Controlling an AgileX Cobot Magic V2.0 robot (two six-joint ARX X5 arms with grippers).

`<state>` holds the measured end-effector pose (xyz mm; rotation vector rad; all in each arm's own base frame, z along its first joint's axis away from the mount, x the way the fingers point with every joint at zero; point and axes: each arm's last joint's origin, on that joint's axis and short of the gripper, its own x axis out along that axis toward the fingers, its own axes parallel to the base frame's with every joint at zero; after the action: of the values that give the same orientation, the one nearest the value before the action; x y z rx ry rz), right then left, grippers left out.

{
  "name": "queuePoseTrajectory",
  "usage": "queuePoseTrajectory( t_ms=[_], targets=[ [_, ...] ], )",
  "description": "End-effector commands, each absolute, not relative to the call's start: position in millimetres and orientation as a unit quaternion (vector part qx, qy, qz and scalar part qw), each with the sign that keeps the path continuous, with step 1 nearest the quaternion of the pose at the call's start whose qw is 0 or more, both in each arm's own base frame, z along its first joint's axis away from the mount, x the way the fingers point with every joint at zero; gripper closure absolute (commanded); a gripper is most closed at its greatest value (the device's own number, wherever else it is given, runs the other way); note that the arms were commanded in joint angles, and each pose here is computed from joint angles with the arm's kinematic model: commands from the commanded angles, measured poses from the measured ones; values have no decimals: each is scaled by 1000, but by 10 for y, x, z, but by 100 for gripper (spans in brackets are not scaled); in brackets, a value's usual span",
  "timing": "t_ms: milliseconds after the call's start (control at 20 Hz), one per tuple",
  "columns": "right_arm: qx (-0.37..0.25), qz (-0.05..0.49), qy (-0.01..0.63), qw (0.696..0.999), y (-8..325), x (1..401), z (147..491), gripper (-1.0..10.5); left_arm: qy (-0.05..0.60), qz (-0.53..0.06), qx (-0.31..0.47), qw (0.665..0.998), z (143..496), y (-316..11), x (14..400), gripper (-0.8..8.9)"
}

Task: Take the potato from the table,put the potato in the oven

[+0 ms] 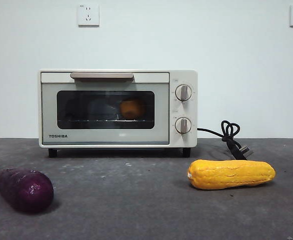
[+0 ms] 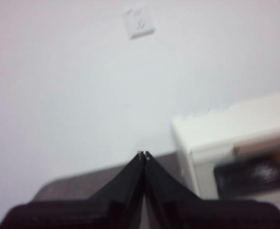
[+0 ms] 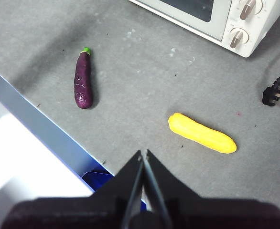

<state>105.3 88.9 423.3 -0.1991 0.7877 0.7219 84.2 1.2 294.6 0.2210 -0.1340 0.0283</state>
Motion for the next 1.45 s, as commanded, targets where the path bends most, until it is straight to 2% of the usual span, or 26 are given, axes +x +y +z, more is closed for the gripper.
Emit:
queuePoseTrajectory(
  t_ms=[50,350,500,650,800,1450],
  targets=[
    [-91,344,373,857,886,1046,4241,946,-37,40,113,992,2504,36,871,818],
    [-90,344,370,858,876,1034,4247,946,9,46,101,994,1826,53,924,818],
    [-90,344,370,858,872,1029,4248,946,36,42,86,995,1631,53,960,818],
    [-90,344,370,858,872,1029,4248,946,91,39,62,993,1473,53,959,818],
    [-90,344,371,858,871,1027,4247,946,91,37,36,995,1472,51,959,818],
    [-90,344,370,858,861,1016,4251,946,91,41,37,994,1472,53,959,818]
  ],
)
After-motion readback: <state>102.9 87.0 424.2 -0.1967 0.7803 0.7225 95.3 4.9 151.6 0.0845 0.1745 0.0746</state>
